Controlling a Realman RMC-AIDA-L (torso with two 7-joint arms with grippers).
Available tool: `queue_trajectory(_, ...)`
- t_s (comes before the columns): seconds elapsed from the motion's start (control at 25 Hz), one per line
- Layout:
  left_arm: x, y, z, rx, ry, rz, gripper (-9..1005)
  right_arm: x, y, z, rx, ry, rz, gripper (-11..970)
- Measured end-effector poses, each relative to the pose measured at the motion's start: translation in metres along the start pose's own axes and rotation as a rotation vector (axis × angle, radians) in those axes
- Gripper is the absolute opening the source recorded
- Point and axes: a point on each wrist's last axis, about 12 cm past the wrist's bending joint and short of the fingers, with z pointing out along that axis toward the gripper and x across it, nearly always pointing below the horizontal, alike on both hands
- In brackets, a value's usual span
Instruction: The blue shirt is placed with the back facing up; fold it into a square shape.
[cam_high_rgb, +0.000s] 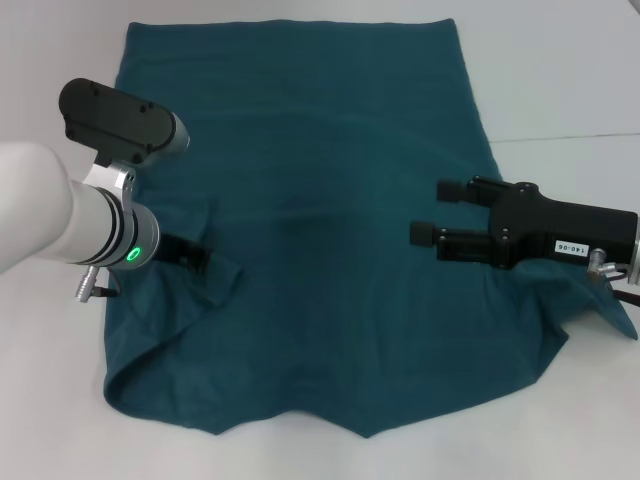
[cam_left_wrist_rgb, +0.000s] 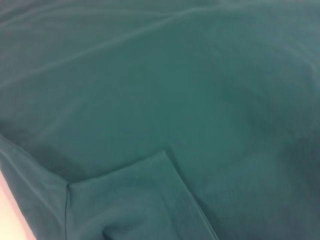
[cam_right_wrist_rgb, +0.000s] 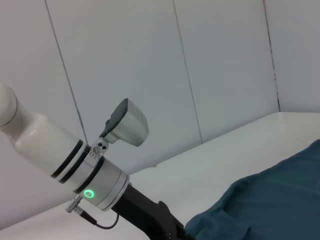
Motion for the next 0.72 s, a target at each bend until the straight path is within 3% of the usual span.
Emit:
queue_trajectory(0.12,0.000,0.000,0.001,0.000,-0.001,0.000,181,0.001,0.000,0.000,0.001,0.000,0.002,912)
queue_trajectory(0.36,0.000,0.001,0.001,-0.005,-0.008,-0.002,4,0.001,0.000,0.000,0.002,0.001,0.005,912)
queue_trajectory(0.72,-0.020,-0.003,-0.005,-0.002,-0.066,0.007,12,0.002,0.001,0.000,-0.001,0.000,0.003,912)
